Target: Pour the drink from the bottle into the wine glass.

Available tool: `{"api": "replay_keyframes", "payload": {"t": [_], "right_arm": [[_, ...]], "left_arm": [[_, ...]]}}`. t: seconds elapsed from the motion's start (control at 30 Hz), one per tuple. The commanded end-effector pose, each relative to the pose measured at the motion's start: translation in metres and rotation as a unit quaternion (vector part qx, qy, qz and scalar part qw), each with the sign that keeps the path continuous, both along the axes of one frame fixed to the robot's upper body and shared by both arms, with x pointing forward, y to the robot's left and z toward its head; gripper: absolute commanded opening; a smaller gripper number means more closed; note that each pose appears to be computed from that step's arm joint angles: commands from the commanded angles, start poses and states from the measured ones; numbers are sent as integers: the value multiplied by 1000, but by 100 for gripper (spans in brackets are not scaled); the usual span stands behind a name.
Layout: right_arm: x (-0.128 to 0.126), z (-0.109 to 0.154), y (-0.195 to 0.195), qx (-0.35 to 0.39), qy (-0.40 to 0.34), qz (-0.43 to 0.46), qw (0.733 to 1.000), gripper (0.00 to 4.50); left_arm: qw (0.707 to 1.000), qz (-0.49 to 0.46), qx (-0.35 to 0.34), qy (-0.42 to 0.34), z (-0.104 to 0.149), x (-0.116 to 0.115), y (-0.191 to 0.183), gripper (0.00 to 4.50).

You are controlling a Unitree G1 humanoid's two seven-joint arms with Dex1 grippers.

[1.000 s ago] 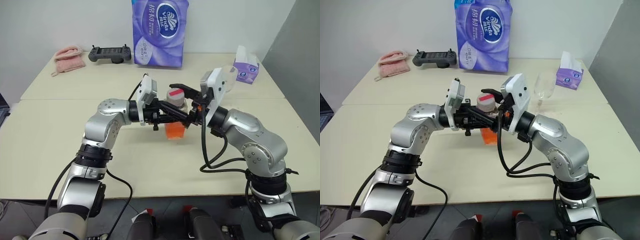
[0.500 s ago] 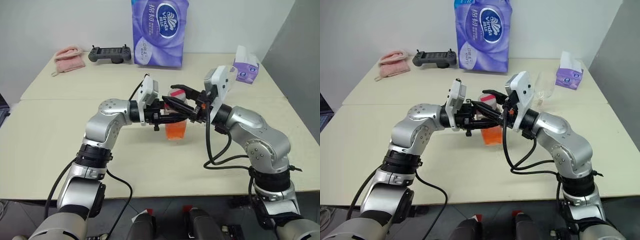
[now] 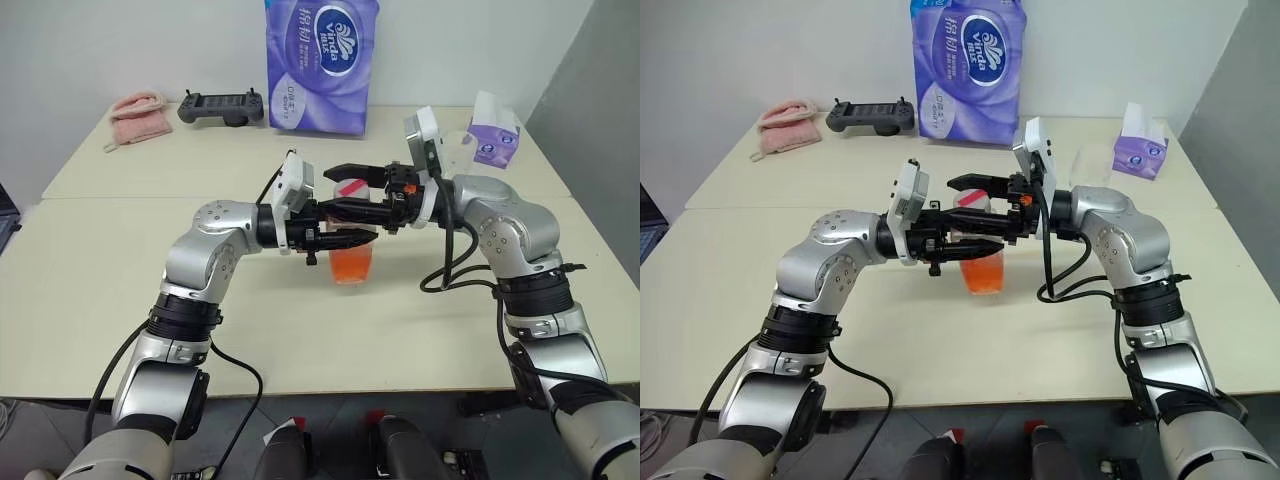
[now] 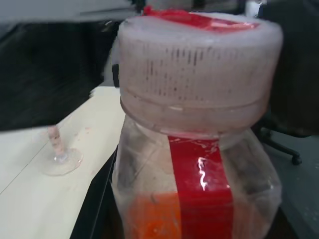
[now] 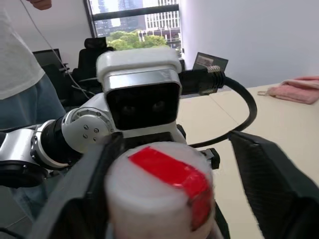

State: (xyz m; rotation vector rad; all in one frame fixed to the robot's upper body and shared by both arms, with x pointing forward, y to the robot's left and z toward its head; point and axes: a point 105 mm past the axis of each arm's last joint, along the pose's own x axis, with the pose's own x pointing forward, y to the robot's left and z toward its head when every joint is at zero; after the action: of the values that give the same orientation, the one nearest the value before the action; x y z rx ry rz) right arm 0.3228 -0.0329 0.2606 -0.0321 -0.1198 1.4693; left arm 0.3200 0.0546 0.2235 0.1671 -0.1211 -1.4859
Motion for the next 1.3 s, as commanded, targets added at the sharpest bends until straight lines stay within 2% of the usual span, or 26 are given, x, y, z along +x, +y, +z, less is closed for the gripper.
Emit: {"api": "replay_keyframes", "payload": {"t": [0.03, 0.2, 0.33, 0.47, 0.7, 0.8, 1.0, 1.17, 1.3], "right_arm": [[-11, 15, -21, 11, -35, -30, 999, 445], [-28, 17, -38, 6, -55, -95, 994, 445], [-39, 22, -20, 30, -86, -144, 985, 445], [-40, 22, -2, 34, -97, -165, 981, 445], [-37, 17, -1, 33, -92, -179, 979, 445], [-36, 14, -3, 32, -88, -181, 979, 390], [-35, 16, -4, 37, -88, -178, 979, 180], [-34, 16, -4, 35, -85, -168, 981, 181], [-25, 23, -5, 33, -83, -101, 991, 181]], "left_arm": [[1000, -8, -13, -23, 12, -6, 3, 174], [1000, -2, -11, -22, 10, -3, 6, 174], [1000, -2, -12, -21, 11, -1, 4, 174], [1000, -6, -12, -22, 12, 1, 2, 174], [1000, -7, -8, -23, 12, 2, 2, 174], [1000, -2, -9, -25, 13, 4, 2, 174], [1000, 2, -8, -25, 12, 4, 4, 174], [1000, 2, -9, -26, 13, 4, 3, 174], [999, -6, -14, -28, 16, 2, 0, 174]]}}
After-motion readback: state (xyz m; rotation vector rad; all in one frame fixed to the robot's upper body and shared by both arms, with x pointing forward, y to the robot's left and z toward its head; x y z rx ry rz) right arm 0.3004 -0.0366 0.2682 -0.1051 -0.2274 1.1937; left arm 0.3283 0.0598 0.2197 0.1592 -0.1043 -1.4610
